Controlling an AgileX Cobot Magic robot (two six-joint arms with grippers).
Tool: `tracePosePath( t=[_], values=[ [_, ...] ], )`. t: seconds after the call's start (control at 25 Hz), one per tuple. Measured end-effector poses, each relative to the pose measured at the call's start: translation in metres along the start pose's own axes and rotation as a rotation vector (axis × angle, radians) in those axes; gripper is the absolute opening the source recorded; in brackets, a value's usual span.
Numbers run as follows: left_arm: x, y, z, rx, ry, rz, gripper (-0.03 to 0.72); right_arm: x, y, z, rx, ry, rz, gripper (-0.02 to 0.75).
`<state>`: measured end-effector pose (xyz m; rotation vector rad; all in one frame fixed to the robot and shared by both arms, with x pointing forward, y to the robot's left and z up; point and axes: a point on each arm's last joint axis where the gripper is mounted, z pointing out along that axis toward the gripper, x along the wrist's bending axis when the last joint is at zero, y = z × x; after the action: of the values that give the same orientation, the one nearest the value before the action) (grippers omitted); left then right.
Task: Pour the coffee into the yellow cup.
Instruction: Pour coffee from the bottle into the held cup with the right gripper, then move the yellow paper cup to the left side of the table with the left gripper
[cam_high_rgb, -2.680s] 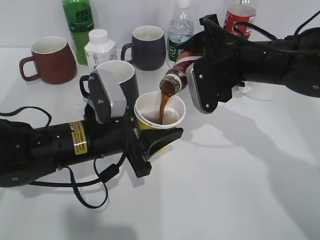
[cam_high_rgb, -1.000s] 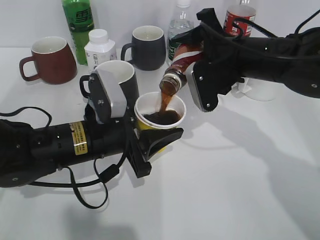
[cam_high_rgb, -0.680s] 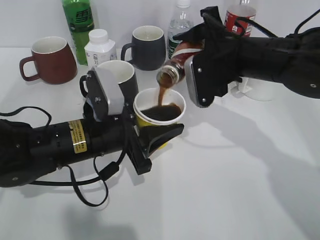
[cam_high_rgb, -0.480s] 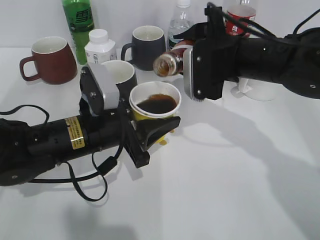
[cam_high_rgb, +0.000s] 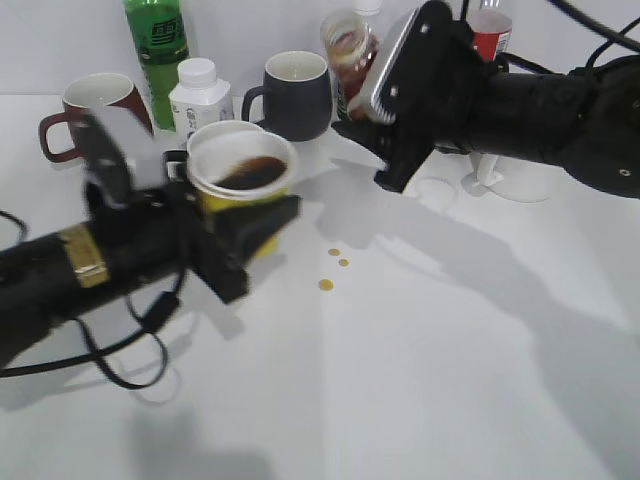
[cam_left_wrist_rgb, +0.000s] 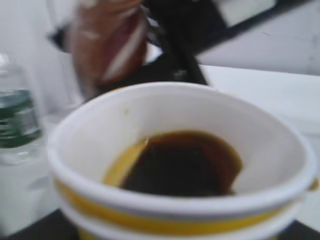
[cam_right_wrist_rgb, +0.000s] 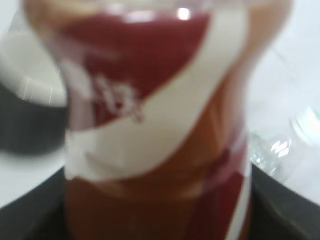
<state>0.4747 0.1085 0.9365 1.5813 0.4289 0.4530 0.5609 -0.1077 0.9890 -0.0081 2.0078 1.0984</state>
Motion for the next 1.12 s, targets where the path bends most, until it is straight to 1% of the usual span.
tracePosePath(
  t=[0.28, 0.48, 0.68, 0.88, 1.0, 1.12],
  values=[
    [0.025, 0.011, -0.041, -0.021, 0.187, -0.025, 0.400, -0.003, -0.001, 0.004, -0.050, -0.068, 0.346, 0.501],
    [0.051, 0.013, -0.067, -0.027, 0.353, -0.047, 0.399, -0.002, -0.012, 0.010, -0.029, -0.114, 0.533, 0.501],
    [0.072, 0.009, -0.084, 0.002, 0.466, -0.054, 0.398, -0.001, -0.018, 0.013, -0.027, -0.147, 0.608, 0.501],
    [0.090, 0.004, -0.098, 0.027, 0.579, -0.068, 0.398, 0.007, -0.028, 0.020, -0.001, -0.136, 0.629, 0.501],
    [0.097, -0.003, -0.097, 0.048, 0.605, -0.061, 0.398, 0.010, -0.033, 0.022, 0.012, -0.135, 0.640, 0.501],
    [0.105, -0.014, -0.091, 0.066, 0.617, -0.076, 0.398, 0.011, -0.035, 0.023, 0.018, -0.143, 0.657, 0.501]
  ],
)
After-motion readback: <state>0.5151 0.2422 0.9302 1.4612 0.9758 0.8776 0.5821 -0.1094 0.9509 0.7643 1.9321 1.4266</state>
